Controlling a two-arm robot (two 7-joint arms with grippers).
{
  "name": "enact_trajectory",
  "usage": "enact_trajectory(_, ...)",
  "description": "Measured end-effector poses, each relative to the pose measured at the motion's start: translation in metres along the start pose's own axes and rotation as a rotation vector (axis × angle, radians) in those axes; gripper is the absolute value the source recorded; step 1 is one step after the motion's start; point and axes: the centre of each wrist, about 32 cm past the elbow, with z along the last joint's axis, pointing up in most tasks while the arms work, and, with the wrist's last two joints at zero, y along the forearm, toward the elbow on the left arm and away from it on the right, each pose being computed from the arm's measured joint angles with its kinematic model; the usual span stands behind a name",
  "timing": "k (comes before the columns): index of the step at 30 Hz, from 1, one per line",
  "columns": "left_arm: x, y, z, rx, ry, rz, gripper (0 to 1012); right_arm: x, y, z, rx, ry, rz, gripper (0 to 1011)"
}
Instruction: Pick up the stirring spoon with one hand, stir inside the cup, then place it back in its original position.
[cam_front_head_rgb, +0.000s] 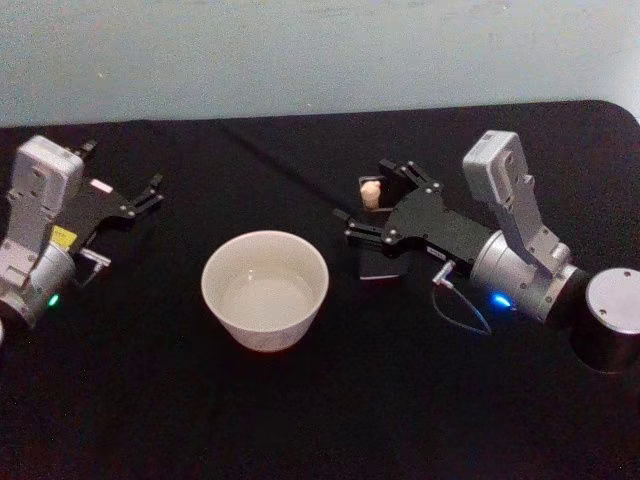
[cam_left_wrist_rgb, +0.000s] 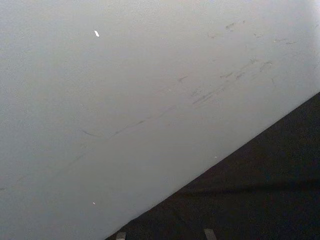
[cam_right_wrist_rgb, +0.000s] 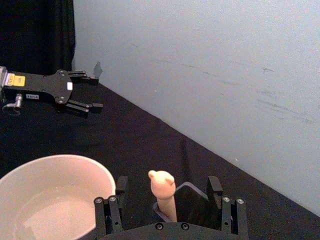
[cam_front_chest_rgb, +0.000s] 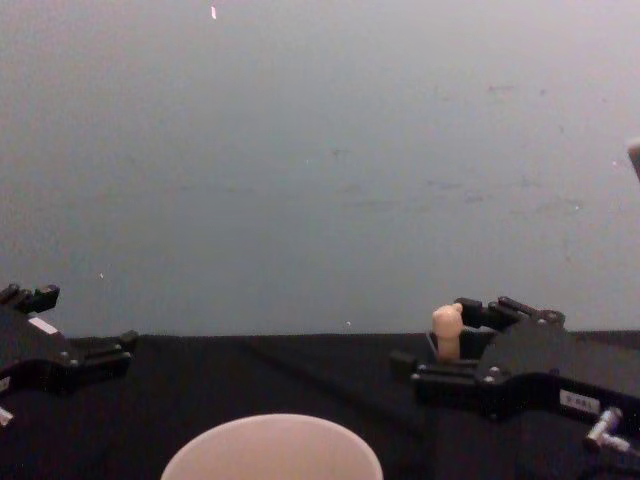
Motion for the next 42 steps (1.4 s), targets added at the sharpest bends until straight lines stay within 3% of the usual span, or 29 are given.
enact_trajectory(13, 0.0, 0.0, 0.0, 0.0, 0.0, 0.0, 1001, 0.0006, -0.0007, 0.0, 0.0, -0.001, 0.0, 976)
enact_trajectory(23, 0.0, 0.0, 0.0, 0.0, 0.0, 0.0, 1001, 0.0003, -0.0009, -0.0001, 0.0, 0.0, 0.0, 734)
enact_trajectory(39, 0.0, 0.0, 0.0, 0.0, 0.0, 0.0, 1001, 0.0002, -0.0012, -0.0001, 0.0, 0.002, 0.001, 205)
enact_trajectory(42, 0.0, 0.0, 0.0, 0.0, 0.0, 0.0, 1001, 0.0002, -0.0012, -0.0001, 0.001, 0.002, 0.001, 181)
